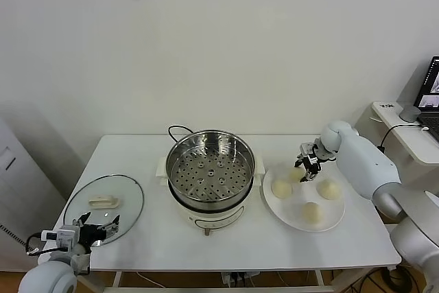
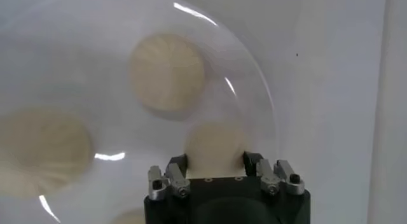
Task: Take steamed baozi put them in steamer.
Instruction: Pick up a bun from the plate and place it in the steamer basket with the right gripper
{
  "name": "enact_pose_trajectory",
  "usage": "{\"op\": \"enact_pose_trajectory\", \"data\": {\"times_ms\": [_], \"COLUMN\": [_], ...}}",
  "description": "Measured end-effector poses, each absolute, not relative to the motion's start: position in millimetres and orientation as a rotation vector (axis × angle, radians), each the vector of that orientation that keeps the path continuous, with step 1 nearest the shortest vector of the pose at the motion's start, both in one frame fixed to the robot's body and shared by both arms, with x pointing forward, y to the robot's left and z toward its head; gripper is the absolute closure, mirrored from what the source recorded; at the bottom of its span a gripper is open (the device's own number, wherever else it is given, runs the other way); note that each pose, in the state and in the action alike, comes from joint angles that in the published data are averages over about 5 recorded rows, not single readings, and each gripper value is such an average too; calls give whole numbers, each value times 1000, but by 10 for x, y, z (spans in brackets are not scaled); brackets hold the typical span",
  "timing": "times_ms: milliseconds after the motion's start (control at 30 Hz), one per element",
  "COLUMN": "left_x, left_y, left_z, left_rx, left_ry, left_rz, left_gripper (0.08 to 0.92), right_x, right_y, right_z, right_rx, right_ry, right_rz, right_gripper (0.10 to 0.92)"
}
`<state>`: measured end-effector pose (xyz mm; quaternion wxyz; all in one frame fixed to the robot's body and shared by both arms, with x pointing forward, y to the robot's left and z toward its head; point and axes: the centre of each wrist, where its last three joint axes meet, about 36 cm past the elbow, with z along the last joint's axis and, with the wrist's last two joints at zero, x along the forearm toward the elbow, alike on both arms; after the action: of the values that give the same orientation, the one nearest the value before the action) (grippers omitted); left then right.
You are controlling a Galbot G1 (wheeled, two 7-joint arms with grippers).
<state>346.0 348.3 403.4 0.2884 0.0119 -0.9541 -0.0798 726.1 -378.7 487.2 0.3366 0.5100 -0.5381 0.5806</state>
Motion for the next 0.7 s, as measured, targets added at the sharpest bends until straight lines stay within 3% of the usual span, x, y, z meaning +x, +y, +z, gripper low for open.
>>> {"op": "enact_pose_trajectory", "data": {"times_ms": [367, 700], "left_x": [3408, 3431], "left_y": [3467, 3433], "left_z": [4045, 4070], "left_rx": [33, 12], "left_ry": [-2549, -2555], "left_rz": [-210, -223], "left_gripper": [177, 177], "right_x": [7466, 7603], "right_y": [-3436, -2520], "right_z": [6155, 7251], "right_rx": [1475, 1754], "right_ry": [-1402, -1250], "right_rz": [1725, 2055], "right_gripper": [454, 446]}}
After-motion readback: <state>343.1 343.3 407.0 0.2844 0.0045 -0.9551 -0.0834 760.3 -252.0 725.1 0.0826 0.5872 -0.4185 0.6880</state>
